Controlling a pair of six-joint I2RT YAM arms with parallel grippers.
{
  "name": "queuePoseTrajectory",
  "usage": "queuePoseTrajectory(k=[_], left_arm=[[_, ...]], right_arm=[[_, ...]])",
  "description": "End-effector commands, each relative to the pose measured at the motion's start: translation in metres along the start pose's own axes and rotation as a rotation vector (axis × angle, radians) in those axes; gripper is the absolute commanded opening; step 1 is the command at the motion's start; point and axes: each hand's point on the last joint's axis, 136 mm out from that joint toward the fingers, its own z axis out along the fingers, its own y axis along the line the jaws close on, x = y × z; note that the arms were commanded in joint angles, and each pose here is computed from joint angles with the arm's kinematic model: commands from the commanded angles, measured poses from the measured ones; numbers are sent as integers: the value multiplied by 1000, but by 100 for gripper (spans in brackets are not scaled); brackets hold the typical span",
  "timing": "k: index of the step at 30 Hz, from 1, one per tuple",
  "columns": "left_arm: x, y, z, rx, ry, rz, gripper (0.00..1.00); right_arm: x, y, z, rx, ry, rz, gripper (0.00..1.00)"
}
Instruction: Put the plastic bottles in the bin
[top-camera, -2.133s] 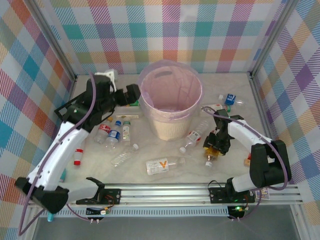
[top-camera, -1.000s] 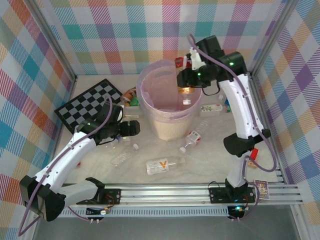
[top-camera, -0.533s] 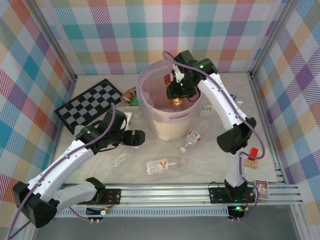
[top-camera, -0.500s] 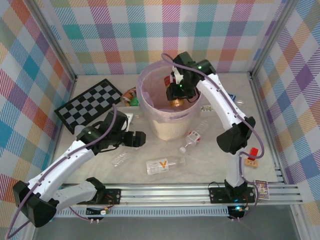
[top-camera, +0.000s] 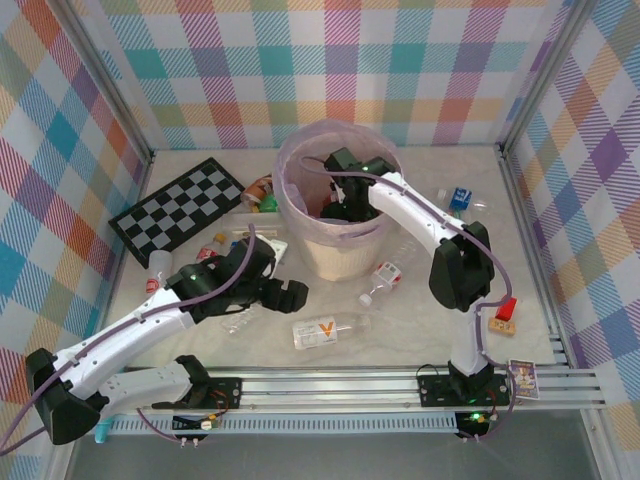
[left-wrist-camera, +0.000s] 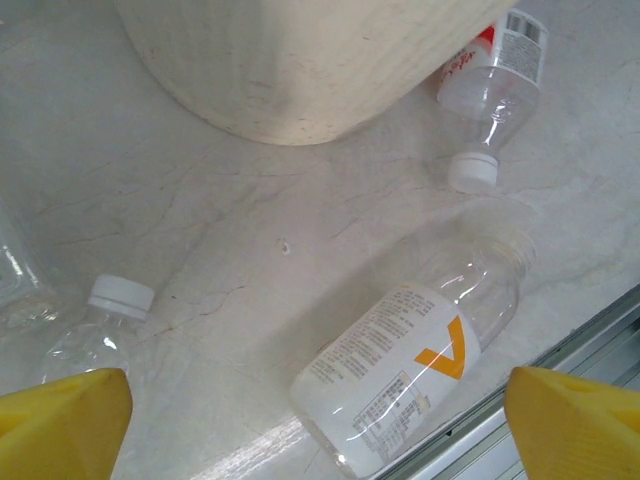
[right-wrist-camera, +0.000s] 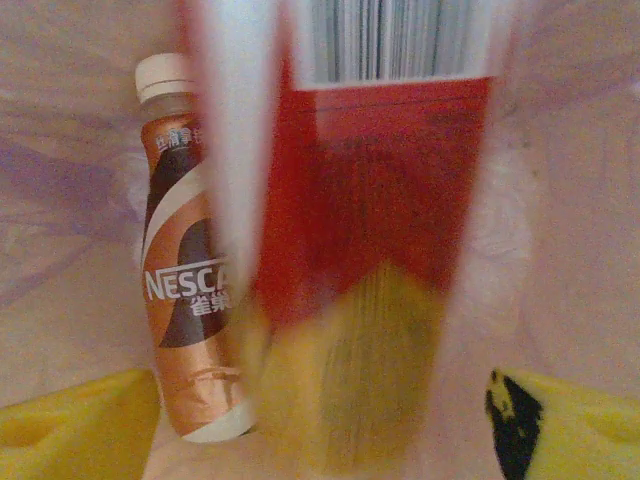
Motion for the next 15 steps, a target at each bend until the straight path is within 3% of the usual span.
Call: queuePoseTrajectory(k=[1,3,4,8,15], left_arm=[[0,-8,-3,5,-51,55,99],[4,-15,-1,17,-49,85,100],[6,-18,-1,22,-48,98,100],[14,-34,6,48,-23,190,100],[36,-56,36,47,57,352,100]], right_arm=[[-16,8,-45,-44,-143,-17,90],[-16,11,-66,-72,-175,-26,93],[-16,11,-76,-82,-191,-28,100],[-11,17,-133,-152,-270,-43,99],[13,37,-238,-407,-460,-14,99]])
